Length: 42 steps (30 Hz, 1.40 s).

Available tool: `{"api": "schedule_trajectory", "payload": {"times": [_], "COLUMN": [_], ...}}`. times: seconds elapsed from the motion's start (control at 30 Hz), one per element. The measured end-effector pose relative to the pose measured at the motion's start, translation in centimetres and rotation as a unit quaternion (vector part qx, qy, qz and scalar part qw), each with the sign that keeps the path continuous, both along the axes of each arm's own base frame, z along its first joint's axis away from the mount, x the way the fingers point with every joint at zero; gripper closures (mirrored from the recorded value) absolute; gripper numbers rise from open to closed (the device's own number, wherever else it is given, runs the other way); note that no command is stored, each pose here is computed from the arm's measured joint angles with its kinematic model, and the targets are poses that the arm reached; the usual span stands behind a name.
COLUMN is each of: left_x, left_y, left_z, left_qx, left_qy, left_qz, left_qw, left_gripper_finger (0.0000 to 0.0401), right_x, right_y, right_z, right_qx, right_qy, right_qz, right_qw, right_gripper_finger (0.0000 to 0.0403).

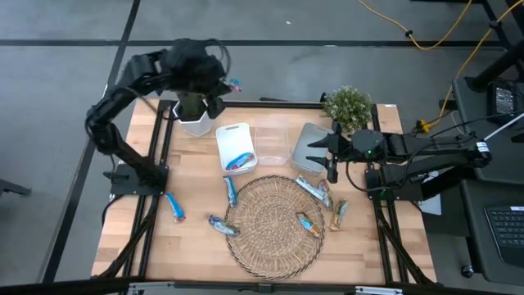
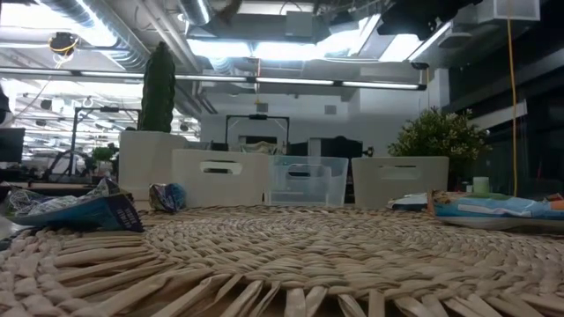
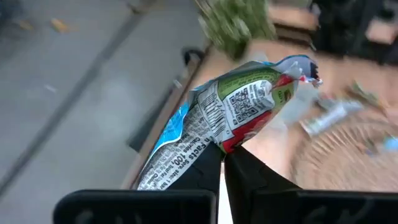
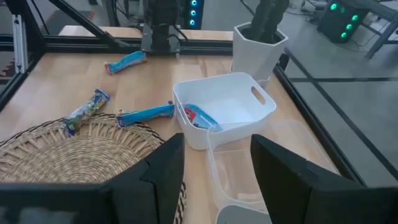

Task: Pick and place Granola Bars by type
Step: Put the red granola bar into the white bin, then put the blue granola bar into the transparent bin

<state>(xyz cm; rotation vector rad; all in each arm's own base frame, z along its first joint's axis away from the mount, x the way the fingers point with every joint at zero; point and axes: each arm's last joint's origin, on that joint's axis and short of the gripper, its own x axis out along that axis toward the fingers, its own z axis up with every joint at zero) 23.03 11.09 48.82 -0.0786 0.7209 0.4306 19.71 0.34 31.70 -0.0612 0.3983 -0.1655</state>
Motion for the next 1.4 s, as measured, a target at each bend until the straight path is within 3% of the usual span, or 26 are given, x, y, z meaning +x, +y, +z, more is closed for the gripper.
{"api": "schedule_trajectory", "payload": {"times": [0.17, 0.3, 0.4, 0.47, 0.6, 0.8, 1.07, 1.2, 1.4], "left_x": [2.5, 4.1, 4.6, 4.7, 4.5, 4.3, 4.2, 3.9, 3.8], "left_y": [1.5, 2.0, 2.0, 1.9, 1.8, 1.5, 1.4, 0.8, -2.4], "left_z": [-5.3, -12.6, -17.2, -19.2, -21.1, -21.4, -21.1, -18.5, -12.7], "left_qx": [-0.089, -0.172, -0.223, -0.249, -0.254, -0.274, -0.275, -0.273, -0.224], "left_qy": [0.086, 0.161, 0.173, 0.169, 0.183, 0.18, 0.188, 0.205, 0.207], "left_qz": [-0.033, -0.056, -0.075, -0.084, -0.082, -0.122, -0.117, -0.138, -0.232], "left_qw": [0.992, 0.97, 0.956, 0.95, 0.946, 0.937, 0.935, 0.93, 0.924], "left_gripper_finger": [0.0399, 0.0398, 0.0399, 0.0398, 0.0396, 0.0377, 0.029, 0.0273, 0.0283], "right_x": [0.0, 0.0, 0.0, 0.0, 0.0, 0.0, 0.0, 0.0, 0.0], "right_y": [0.0, 0.0, 0.0, 0.0, 0.0, 0.0, -0.2, -0.1, -0.1], "right_z": [0.0, 0.0, 0.0, 0.0, 0.0, 0.0, 0.0, 0.0, 0.0], "right_qx": [0.011, 0.011, 0.012, 0.012, 0.012, 0.011, 0.001, 0.002, 0.004], "right_qy": [-0.002, -0.002, -0.001, -0.001, -0.001, -0.001, -0.002, -0.002, -0.002], "right_qz": [-0.005, -0.005, -0.005, -0.005, -0.005, -0.005, -0.028, -0.028, -0.029], "right_qw": [1.0, 1.0, 1.0, 1.0, 1.0, 1.0, 1.0, 1.0, 1.0], "right_gripper_finger": [0.0216, 0.0216, 0.0216, 0.0216, 0.0216, 0.0216, 0.0216, 0.0216, 0.0216]}}
